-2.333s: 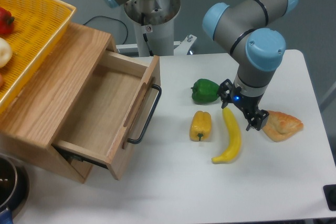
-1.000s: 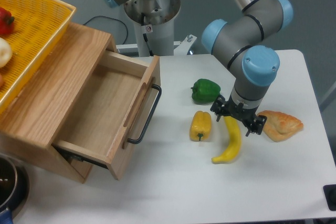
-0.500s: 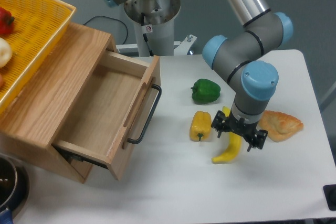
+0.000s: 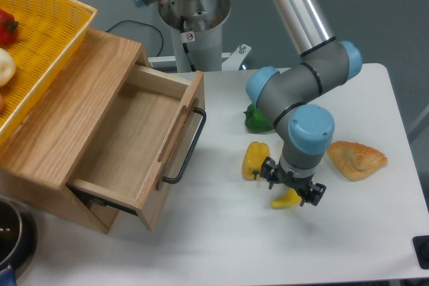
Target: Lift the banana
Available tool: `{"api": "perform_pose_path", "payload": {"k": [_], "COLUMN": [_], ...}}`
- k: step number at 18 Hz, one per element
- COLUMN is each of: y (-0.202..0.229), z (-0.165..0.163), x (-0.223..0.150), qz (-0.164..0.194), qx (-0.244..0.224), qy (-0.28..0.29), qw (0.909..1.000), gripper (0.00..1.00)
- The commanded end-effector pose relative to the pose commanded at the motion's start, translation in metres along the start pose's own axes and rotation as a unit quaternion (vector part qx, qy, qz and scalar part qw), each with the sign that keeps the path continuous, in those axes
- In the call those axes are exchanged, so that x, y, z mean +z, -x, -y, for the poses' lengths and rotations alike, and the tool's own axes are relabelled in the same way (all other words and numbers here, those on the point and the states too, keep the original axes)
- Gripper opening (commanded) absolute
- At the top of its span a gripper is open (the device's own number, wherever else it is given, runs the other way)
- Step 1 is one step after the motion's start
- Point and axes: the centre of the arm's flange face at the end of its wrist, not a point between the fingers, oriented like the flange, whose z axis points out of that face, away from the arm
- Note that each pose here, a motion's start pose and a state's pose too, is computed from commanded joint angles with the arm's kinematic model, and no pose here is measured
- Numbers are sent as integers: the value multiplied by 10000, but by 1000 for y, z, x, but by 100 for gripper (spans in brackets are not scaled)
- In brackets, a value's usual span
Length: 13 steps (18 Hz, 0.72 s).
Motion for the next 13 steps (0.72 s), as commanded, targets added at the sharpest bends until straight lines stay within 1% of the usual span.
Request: {"api": "perform_pose_path", "payload": {"k": [3, 5, 9, 13], "y": [-2, -1, 1, 7], "z": [-9, -8, -8, -4], "x": [10, 17, 25, 31], "qz": [143, 177, 179, 214], "qx": [-2, 18, -8, -205], "qy": [495, 651, 746, 775], "qw": [9987, 9977, 9970, 9966], "gripper": [83, 83, 83, 82]}}
